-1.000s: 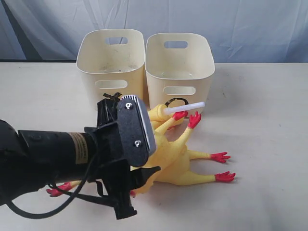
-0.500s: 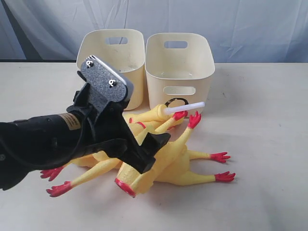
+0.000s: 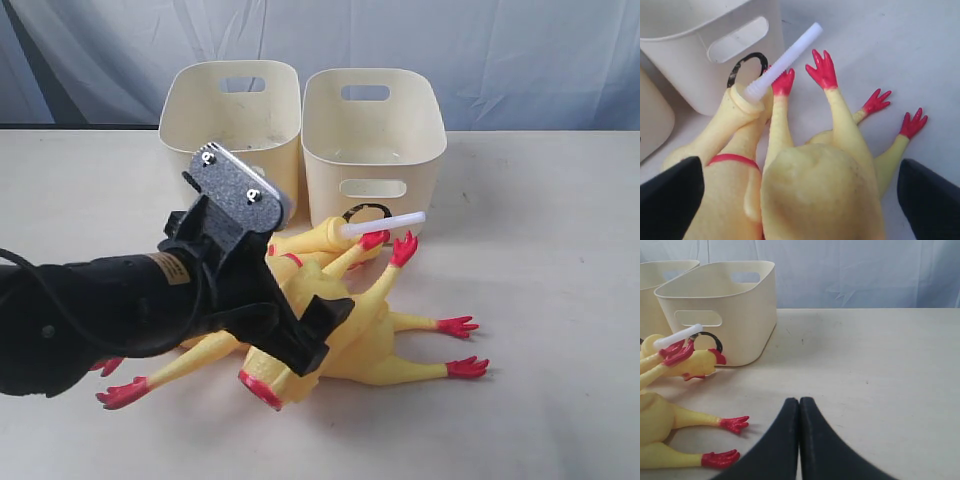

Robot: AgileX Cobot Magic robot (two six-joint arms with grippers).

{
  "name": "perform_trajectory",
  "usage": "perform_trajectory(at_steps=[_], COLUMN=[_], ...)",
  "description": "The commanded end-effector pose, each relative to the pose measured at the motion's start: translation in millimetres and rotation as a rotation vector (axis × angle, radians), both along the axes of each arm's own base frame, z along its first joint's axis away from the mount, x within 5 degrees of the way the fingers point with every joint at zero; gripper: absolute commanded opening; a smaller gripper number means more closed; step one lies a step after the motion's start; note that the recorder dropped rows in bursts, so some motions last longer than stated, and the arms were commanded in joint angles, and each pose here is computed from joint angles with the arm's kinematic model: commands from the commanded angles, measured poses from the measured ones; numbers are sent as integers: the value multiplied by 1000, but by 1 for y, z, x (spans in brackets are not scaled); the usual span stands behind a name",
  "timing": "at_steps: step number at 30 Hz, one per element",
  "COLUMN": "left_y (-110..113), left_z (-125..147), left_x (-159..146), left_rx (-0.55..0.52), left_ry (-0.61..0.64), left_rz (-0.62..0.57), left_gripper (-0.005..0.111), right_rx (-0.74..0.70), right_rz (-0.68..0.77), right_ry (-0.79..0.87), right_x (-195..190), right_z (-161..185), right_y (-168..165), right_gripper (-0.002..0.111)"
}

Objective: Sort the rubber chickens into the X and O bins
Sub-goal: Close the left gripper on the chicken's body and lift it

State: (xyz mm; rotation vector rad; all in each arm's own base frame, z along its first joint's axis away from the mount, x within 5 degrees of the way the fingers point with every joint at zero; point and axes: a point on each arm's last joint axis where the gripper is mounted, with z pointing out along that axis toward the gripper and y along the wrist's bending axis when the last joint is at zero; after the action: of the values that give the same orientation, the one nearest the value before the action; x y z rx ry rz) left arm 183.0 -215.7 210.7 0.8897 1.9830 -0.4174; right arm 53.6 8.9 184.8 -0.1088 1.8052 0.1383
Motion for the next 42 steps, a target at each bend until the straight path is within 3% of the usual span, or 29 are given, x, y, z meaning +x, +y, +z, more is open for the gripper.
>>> perform_trajectory(at_steps=[1, 16, 33, 36, 42], left_y=[-6, -15, -15, -15, -15], left_z=[-7, -23, -23, -23, -23], left_x=[5, 10, 10, 10, 10], left_rx=[13, 60, 60, 60, 60], left_ry=[26, 79, 80, 80, 80], left_rz=[8, -5, -6, -6, -6], left_gripper=[99, 98, 80, 73, 40], right_rx=[1, 1, 1, 1, 1], right_rz=[-6, -6, -6, -6, -6], right_ry=[-11, -11, -11, -11, -11], right_x=[0, 0, 0, 0, 0], right_z=[0, 0, 0, 0, 0], right_y=[0, 0, 0, 0, 0], right_gripper=[-1, -1, -1, -1, -1])
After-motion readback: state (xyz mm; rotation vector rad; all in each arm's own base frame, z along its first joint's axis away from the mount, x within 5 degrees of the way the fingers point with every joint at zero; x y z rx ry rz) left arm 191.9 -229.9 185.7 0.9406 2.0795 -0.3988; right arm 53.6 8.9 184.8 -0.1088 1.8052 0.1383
